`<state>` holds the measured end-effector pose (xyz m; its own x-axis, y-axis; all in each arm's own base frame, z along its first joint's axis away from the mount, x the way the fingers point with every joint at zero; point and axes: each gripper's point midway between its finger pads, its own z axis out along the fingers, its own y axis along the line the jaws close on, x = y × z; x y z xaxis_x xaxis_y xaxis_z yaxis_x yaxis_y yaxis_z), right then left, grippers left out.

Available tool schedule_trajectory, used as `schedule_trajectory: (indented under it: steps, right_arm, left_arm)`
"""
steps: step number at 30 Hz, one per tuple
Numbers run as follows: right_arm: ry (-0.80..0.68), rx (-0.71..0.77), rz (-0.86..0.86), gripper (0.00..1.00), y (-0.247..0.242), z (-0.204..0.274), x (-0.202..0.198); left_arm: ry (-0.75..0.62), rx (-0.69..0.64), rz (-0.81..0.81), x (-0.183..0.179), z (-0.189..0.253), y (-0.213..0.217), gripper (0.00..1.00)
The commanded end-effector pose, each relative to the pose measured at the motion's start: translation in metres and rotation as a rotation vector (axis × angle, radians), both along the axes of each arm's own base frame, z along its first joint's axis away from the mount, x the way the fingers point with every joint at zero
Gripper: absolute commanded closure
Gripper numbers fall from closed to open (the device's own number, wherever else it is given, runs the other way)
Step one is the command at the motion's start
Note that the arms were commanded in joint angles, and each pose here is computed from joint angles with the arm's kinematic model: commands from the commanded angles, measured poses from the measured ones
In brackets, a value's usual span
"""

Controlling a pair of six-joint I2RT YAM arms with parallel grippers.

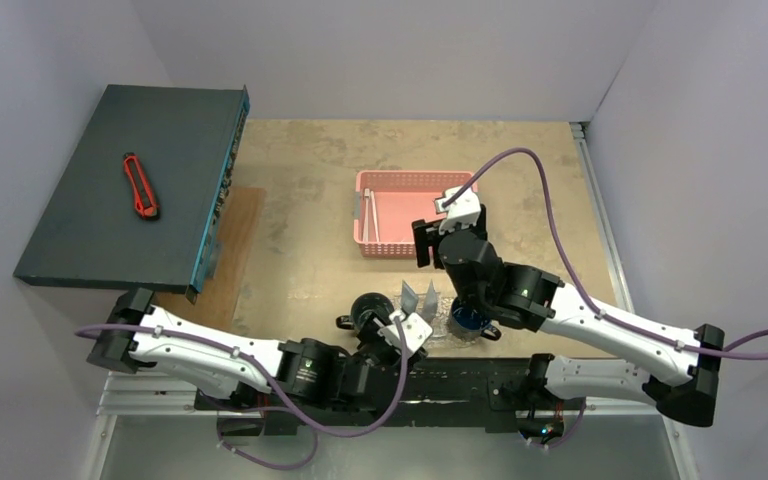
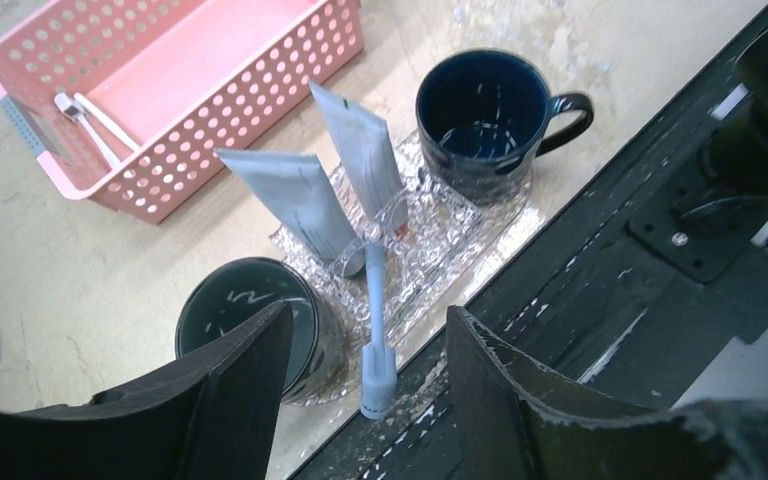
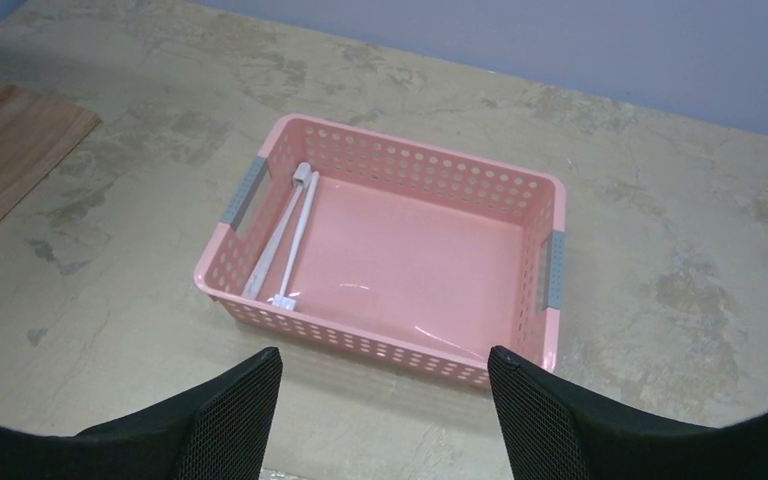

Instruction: Prepare toiletry sets of a toothbrush and toothpaste on the tray

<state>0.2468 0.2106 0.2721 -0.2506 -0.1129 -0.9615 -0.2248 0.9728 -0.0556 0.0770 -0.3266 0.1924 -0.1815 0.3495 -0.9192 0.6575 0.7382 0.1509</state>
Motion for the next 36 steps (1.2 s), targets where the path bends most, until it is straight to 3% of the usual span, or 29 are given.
schedule_trajectory:
  steps: [1, 11, 17, 26, 36]
  right_arm:
    - [-0.021, 0.037, 0.022, 0.22, 0.009, 0.025, 0.008]
    - [0.052, 0.047, 0.109, 0.18, 0.032, 0.03, 0.035]
    - [0.097, 0.055, 0.14, 0.18, 0.047, 0.024, 0.061]
    - [0.29, 0.085, 0.181, 0.23, 0.07, -0.022, 0.107]
    - [0.431, 0.052, 0.189, 0.28, 0.096, -0.082, 0.143]
  left_arm:
    - [0.006, -0.093, -0.036, -0.005, 0.048, -0.006, 0.41]
    - [0.008, -0.074, -0.011, 0.005, 0.09, 0.024, 0.25]
    - [0.094, -0.098, -0.008, 0.015, 0.107, 0.05, 0.22]
    - [0.212, -0.162, 0.067, 0.039, 0.113, 0.114, 0.2]
    - [0.265, -0.122, 0.183, 0.053, 0.088, 0.165, 0.18]
